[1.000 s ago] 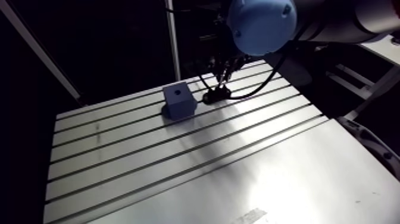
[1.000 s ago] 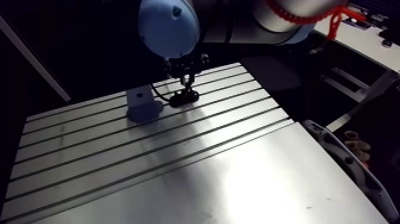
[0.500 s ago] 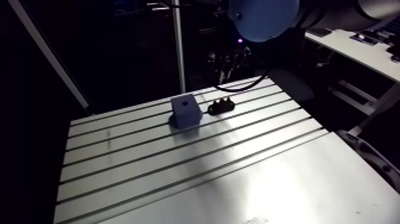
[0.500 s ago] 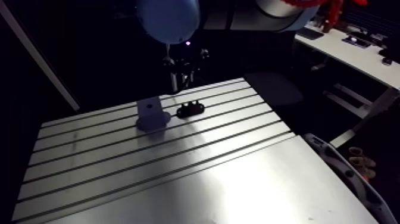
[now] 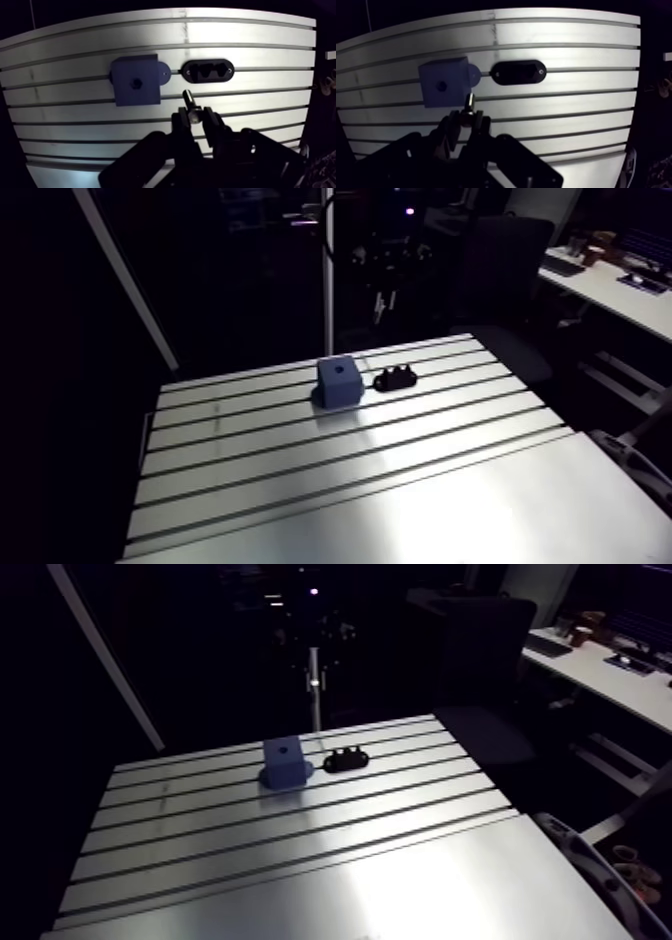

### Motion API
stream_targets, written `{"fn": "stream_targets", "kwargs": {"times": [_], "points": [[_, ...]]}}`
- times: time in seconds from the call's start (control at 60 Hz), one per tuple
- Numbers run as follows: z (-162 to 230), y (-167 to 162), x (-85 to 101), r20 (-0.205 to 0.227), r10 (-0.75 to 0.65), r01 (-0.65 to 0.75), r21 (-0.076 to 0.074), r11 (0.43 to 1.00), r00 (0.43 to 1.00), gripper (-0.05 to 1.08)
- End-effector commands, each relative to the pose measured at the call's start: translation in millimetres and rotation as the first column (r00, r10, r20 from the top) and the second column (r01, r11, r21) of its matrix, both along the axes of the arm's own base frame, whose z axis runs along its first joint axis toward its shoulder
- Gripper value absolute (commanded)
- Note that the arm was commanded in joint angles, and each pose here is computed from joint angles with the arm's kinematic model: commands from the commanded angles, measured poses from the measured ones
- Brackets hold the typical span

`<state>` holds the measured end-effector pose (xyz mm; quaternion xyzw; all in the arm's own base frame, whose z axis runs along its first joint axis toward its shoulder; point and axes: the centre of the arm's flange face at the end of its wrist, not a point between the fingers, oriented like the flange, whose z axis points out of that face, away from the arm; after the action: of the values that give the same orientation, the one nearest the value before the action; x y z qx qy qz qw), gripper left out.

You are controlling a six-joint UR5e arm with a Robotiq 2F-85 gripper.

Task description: Pick up the M10 bolt and insert it into the hex recess until seated.

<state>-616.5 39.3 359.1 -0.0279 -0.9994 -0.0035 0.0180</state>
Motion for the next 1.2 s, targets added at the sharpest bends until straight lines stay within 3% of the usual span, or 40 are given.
{"fn": "stream_targets", "kwargs": {"times": [0.017, 0.2, 0.367, 0.617, 1.2], "points": [[10, -29, -9.5, 0.102, -0.012, 0.011, 0.009, 1.0, 0.995, 0.81], [-10, -33, -23.6, 0.142, -0.013, 0.012, 0.008, 1.0, 0.99, 0.81], [-27, -59, -34.5, 0.164, 0.025, -0.033, 0.044, 0.999, 0.986, 0.81], [-21, -70, -42.3, 0.145, 0.04, -0.046, 0.04, 0.998, 0.989, 0.81], [-52, -71, -50.2, 0.194, 0.03, -0.038, 0.037, 0.999, 0.981, 0.81]]}}
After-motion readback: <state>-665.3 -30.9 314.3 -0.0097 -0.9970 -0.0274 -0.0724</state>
